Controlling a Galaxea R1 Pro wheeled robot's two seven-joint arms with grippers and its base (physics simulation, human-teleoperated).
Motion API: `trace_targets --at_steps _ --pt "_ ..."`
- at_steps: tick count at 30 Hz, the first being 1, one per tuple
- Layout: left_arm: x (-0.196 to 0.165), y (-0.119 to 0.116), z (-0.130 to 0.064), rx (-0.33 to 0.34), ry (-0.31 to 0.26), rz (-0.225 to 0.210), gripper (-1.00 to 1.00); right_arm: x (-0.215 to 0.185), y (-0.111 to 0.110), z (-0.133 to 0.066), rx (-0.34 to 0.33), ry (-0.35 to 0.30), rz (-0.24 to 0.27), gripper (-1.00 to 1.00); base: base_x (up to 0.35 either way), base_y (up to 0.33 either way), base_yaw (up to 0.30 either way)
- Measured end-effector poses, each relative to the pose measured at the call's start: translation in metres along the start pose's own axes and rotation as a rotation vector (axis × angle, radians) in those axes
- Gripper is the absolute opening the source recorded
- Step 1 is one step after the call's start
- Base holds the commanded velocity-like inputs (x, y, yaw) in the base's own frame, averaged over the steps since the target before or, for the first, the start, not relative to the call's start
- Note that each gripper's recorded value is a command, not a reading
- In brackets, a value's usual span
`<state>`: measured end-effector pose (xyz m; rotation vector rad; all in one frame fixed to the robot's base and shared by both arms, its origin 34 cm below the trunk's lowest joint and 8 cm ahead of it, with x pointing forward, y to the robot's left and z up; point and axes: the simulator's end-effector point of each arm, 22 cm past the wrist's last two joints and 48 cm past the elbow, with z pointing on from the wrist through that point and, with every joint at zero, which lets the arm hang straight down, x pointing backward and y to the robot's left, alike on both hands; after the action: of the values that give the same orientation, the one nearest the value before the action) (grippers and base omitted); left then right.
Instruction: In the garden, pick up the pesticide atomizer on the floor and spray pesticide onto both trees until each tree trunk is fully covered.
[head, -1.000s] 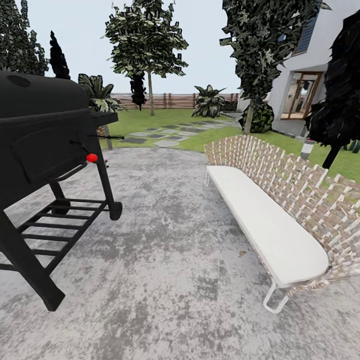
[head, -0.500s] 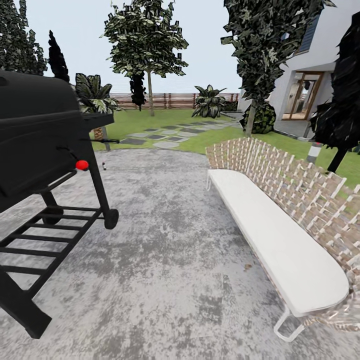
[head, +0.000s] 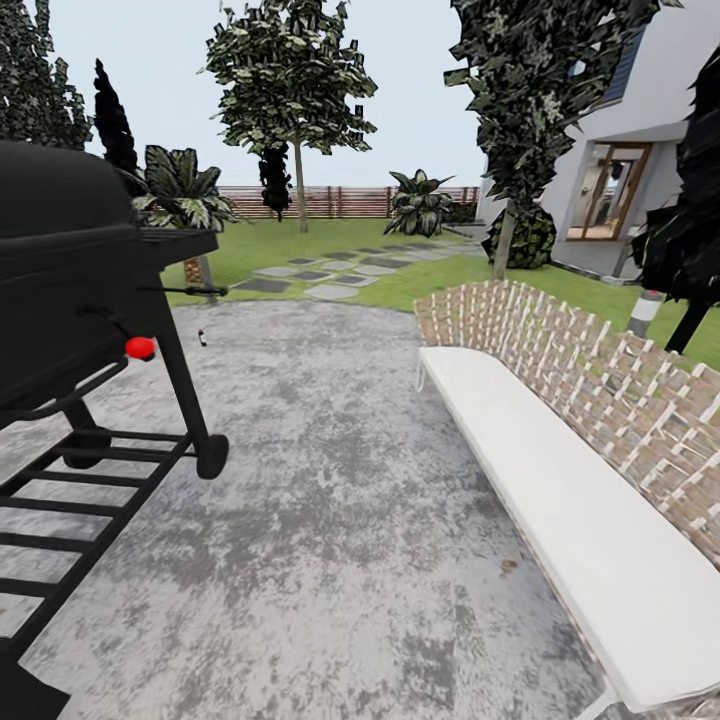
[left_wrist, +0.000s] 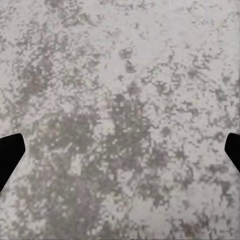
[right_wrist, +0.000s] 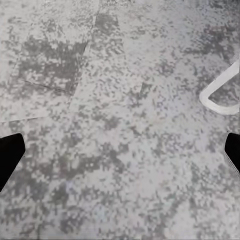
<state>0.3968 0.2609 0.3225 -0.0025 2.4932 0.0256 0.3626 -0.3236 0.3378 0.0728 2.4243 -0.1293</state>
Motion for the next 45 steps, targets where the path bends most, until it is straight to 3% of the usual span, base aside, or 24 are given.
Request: trace_targets --at_steps 45 --pt "-0.008 0.0002 -0.0004 0.0 -0.018 -0.001 1.0 -0.0047 0.0019 -0.0001 -0.008 -0.013 -0.003 1.0 0.34 0.0 0.0"
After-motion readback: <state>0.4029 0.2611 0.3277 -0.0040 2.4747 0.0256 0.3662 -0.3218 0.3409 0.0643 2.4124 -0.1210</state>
